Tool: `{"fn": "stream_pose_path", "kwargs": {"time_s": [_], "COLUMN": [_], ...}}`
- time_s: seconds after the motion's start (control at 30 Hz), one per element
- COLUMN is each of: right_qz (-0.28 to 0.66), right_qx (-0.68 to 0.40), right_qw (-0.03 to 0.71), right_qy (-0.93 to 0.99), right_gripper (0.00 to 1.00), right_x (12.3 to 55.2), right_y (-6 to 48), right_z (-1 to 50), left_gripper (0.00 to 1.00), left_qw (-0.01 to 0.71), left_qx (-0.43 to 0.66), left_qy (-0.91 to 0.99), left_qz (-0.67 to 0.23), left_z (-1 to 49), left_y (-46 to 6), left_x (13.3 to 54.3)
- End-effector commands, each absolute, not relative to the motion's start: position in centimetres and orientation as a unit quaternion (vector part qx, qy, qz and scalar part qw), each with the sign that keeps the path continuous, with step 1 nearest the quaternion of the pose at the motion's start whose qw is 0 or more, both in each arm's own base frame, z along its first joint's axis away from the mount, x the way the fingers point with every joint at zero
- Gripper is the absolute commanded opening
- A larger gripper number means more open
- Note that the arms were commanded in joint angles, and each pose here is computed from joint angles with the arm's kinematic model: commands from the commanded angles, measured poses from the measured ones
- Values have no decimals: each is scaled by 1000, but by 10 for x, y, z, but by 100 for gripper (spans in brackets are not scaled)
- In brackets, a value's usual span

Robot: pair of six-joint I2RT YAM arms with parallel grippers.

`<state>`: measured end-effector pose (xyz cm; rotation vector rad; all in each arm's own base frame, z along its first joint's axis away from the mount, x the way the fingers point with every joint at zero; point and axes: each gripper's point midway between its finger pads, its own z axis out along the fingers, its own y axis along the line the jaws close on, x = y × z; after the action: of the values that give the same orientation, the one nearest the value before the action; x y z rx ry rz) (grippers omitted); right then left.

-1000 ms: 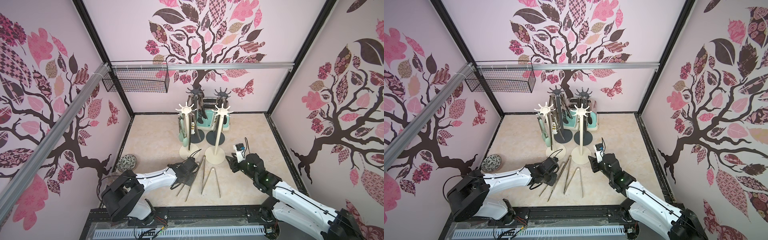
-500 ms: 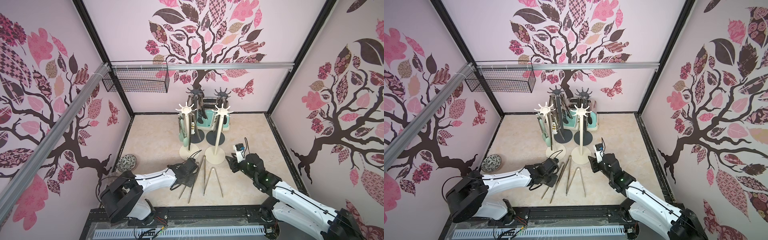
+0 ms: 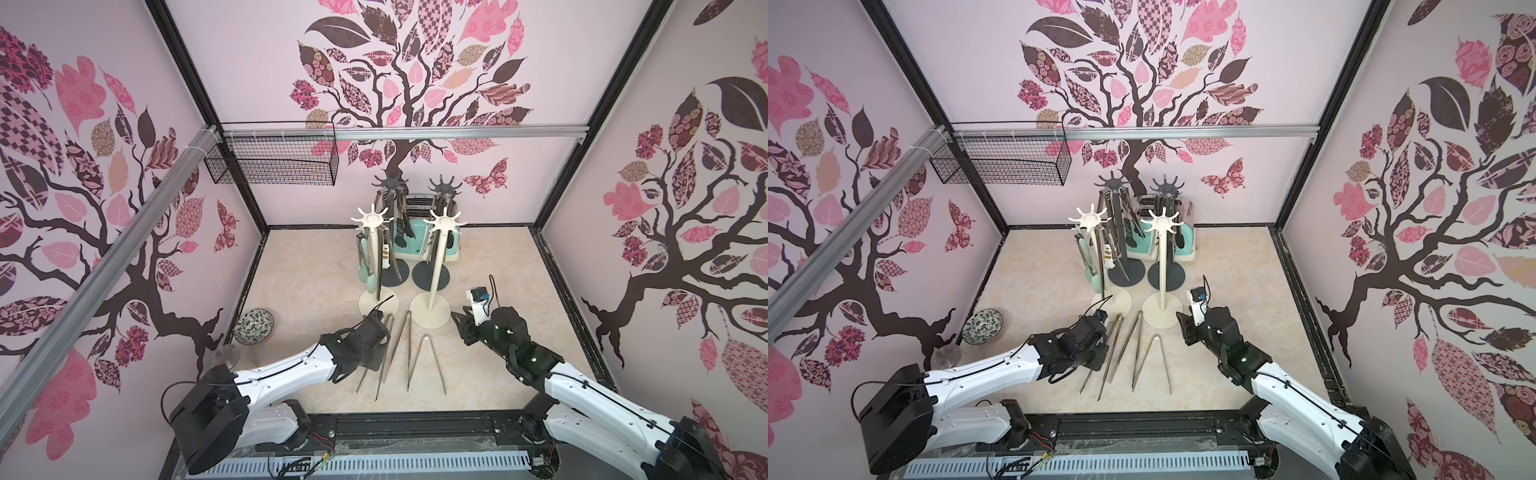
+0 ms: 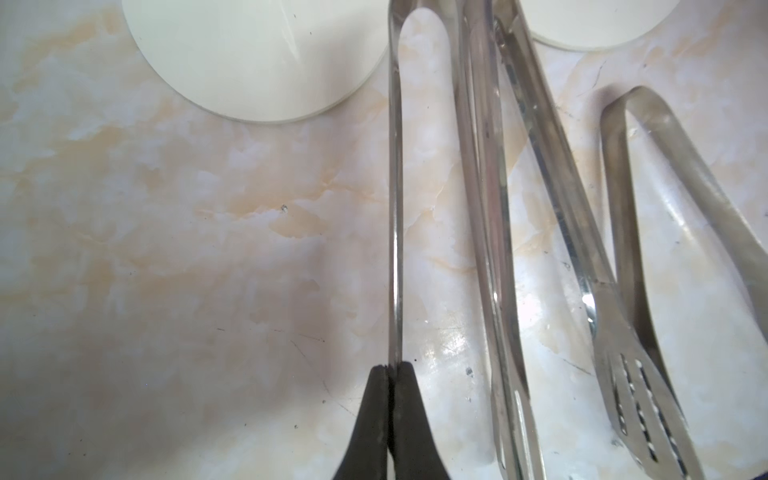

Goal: Hang food tongs on kitchen utensil racks
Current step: Pick up the food tongs from the center of the board.

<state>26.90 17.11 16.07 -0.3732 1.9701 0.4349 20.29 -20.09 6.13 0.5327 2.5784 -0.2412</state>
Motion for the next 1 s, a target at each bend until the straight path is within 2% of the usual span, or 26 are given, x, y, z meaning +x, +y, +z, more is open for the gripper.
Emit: {"fn": "stream_pose_path", "kwargs": {"time_s": [0.0, 0.53, 0.97], "right_qz": [180, 188, 191], "right_qx": [-158, -141, -139], "right_qw": [513, 515, 512], "right_qy": [824, 824, 826], "right_gripper": [46, 46, 46], "right_x": [266, 268, 268], "right_y": [170, 170, 171], "right_z": [156, 156, 151], "left_gripper": [0, 0, 0], "left_qw": [278, 481, 594], "left_qx": [199, 232, 218], "left_qy": [934, 829, 736], "left_qz": [-103, -166, -239], "left_z": [72, 176, 256], "left_y": [-206, -236, -253], "left_x": [206, 220, 227]}}
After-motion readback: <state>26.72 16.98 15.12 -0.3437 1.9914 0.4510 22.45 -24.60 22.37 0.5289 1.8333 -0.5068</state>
